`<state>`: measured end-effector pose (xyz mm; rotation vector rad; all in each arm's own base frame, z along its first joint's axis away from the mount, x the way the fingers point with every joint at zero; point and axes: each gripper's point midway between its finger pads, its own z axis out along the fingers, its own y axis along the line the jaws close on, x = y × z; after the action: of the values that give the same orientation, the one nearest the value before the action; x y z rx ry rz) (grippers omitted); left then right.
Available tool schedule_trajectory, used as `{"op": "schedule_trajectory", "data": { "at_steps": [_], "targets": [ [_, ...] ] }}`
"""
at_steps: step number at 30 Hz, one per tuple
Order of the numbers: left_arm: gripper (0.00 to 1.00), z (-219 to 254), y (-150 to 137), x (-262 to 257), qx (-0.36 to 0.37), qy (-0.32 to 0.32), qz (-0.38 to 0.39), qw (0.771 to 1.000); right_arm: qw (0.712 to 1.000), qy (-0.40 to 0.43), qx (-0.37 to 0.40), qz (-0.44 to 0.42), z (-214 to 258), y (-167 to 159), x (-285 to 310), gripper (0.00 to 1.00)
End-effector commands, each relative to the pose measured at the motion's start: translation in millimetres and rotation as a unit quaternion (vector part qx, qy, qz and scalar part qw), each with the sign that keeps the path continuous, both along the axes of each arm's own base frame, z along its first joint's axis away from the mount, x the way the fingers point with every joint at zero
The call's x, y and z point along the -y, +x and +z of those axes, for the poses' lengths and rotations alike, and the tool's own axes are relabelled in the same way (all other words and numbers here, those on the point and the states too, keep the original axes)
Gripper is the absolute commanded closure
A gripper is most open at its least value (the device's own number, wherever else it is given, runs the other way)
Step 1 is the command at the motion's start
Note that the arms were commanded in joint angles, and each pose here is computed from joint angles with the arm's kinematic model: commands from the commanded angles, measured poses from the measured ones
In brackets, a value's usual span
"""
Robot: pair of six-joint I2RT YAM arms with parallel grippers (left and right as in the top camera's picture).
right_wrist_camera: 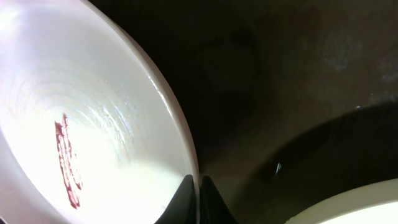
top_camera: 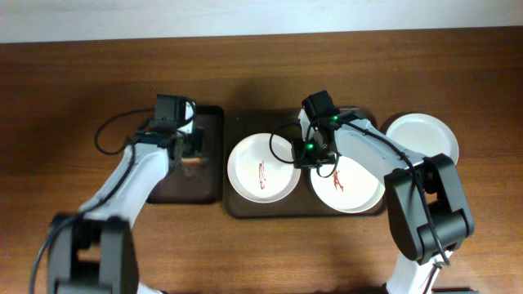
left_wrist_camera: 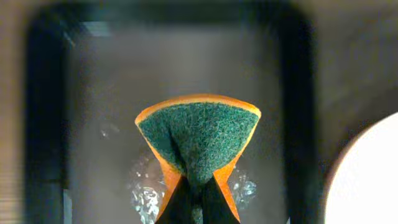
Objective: Clean dirty plates on tray and stack at the side
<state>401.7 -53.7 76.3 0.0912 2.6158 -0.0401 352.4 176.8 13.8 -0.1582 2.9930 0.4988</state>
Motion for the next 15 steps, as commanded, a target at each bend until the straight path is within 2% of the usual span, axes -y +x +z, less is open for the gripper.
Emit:
{"op": "schedule_trajectory", "data": {
  "at_steps": [1, 10, 15],
  "targets": [
    [1.0, 55.4, 6.4, 0.5, 0.075, -0.011, -0.002, 0.997, 1.0, -0.01, 0.017, -0.003, 8.7, 2.8, 2.8, 0.96],
    [1.0, 97.4, 13.3, 1.4, 0.143, -0.021, -0.002, 0.989, 1.0, -0.011, 0.017, -0.004, 8.6, 3.1, 3.3, 0.96],
    [1.0, 126.8, 33.9, 4.5, 0.214, -0.031, -0.002, 0.976, 1.0, -0.011, 0.018, -0.004, 8.7, 3.4, 3.2, 0.96]
  ]
}}
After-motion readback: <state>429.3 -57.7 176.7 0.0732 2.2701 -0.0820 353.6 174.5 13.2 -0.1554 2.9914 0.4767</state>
